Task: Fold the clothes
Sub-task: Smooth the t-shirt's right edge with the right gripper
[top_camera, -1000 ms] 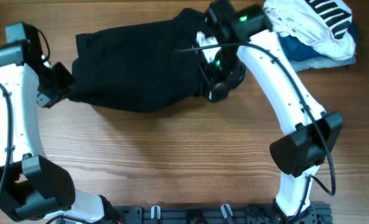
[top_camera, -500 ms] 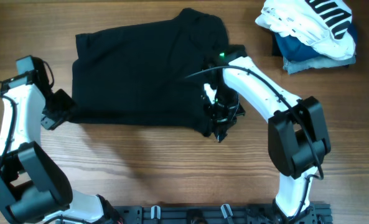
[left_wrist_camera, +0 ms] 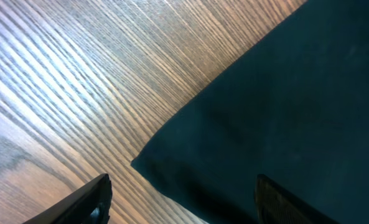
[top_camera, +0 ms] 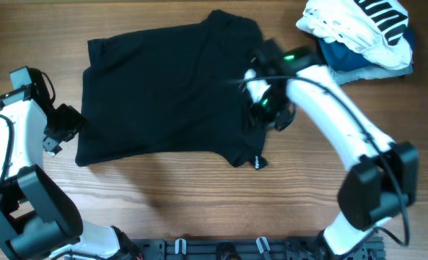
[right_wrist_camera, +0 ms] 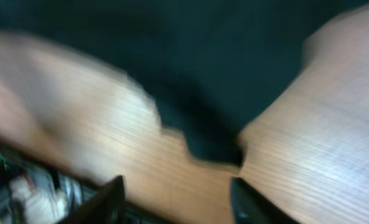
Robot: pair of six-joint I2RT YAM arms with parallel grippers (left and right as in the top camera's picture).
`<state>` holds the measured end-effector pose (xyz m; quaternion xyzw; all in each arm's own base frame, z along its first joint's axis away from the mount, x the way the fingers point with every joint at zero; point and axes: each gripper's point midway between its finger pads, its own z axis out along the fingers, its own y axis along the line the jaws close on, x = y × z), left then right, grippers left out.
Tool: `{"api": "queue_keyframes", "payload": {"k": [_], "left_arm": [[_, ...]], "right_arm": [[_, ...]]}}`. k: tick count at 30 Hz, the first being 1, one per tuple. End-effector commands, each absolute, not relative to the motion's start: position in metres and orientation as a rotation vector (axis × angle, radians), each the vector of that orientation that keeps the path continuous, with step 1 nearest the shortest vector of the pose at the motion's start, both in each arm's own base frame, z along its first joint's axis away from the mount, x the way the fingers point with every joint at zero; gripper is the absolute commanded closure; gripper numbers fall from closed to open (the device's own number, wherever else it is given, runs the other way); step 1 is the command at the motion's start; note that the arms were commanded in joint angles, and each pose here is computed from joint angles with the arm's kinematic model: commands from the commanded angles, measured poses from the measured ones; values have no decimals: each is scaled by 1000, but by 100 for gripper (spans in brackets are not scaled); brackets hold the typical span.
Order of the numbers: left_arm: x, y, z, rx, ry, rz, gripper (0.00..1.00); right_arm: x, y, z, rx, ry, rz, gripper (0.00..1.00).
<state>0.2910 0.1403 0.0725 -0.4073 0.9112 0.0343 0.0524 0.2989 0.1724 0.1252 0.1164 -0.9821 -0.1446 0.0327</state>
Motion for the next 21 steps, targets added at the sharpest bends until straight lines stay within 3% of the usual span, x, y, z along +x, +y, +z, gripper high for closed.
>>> {"api": "queue_keyframes", "payload": {"k": [1, 6, 18, 21], "left_arm": [[291, 135, 74, -1237, 2766, 52, 27], [292, 133, 74, -1236, 2766, 33, 28], [296, 132, 74, -1230, 2758, 6, 31], [296, 132, 74, -1231, 2758, 6, 32]], "right_arm": [[355, 120, 132, -101, -3220, -411, 40], [419, 58, 107, -495, -3298, -578, 41], [470, 88, 16, -320, -3222, -978, 41], [473, 97, 16, -281, -3236, -991, 53]]}}
